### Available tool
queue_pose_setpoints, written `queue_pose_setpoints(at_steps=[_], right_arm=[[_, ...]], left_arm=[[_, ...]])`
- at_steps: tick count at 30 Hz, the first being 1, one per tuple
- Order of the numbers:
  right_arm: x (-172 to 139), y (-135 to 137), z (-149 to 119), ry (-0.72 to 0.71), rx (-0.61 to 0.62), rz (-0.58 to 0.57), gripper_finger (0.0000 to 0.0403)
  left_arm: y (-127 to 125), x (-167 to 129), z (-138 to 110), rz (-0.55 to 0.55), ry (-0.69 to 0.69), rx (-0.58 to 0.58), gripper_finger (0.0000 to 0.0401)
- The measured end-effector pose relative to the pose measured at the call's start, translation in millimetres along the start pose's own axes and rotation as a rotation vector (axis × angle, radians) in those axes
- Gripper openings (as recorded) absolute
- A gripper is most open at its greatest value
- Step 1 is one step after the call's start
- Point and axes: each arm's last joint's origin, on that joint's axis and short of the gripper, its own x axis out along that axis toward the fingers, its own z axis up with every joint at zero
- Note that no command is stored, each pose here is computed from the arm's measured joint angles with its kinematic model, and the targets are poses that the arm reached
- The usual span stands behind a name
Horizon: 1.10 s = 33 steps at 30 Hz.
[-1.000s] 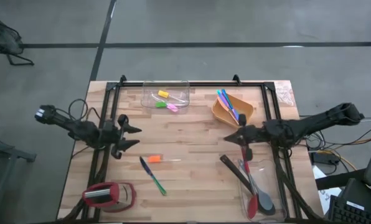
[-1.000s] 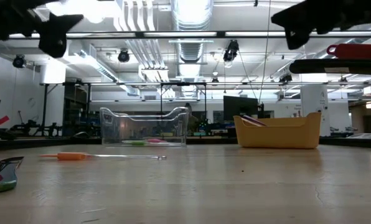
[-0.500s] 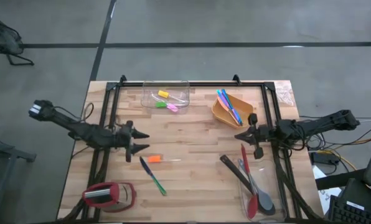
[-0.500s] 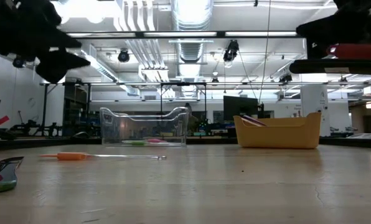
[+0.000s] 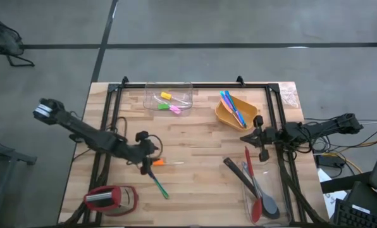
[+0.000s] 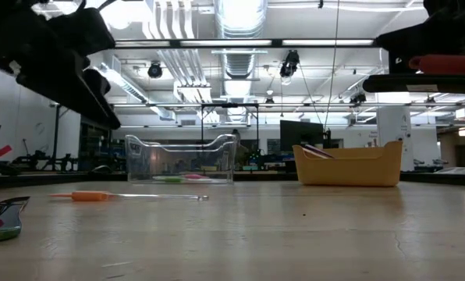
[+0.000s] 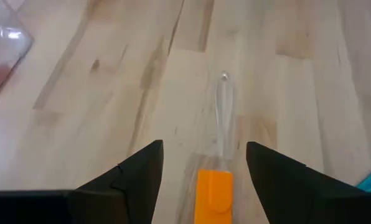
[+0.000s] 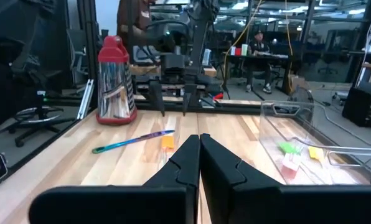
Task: Pick & Place Kitchen Items
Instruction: Put the orange spatula into the top transparent bin
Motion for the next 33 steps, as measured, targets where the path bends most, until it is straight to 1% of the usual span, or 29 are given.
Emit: queue_pose_setpoints(at_steps=[2,5,7,9,13,18,21,30,33], right_arm=[[0.8,0.1,-0.9,0.009,0.002,0.000,0.0009],[1.6,0.3,-1.8,0.019,0.004,0.000,0.0009],[1.9,0.3,-2.1,0.022,-0.004,0.000,0.0009],[2.2,0.4,-2.5,0.026,-0.004,0.000,0.0009],[2.6,0.5,-2.9,0.030,0.006,0.000,0.0009],[2.6,0.5,-2.9,0.029,-0.005,0.000,0.0009],[2.5,0.4,-2.9,0.029,0.006,0.000,0.0009],[2.5,0.5,-2.9,0.029,0.006,0.000,0.0009],[2.5,0.4,-2.9,0.029,-0.002,0.000,0.0009]], left_arm=[[-6.9,3.7,5.1,0.013,0.062,0.028,0.0236],[-14.5,12.4,1.2,0.062,0.203,0.056,0.0236],[-19.5,17.9,1.0,0.084,0.249,0.057,0.0236],[-23.7,23.7,2.4,0.096,0.268,0.057,0.0236],[-30.1,35.3,-2.2,0.112,0.315,0.095,0.0237],[-30.4,45.5,-12.5,0.147,0.386,0.120,0.0250],[-31.0,49.1,-15.7,0.143,0.409,0.124,0.0254],[-32.0,60.5,-24.6,0.148,0.471,0.140,0.0251],[-32.0,62.1,-25.9,0.150,0.477,0.140,0.0242]])
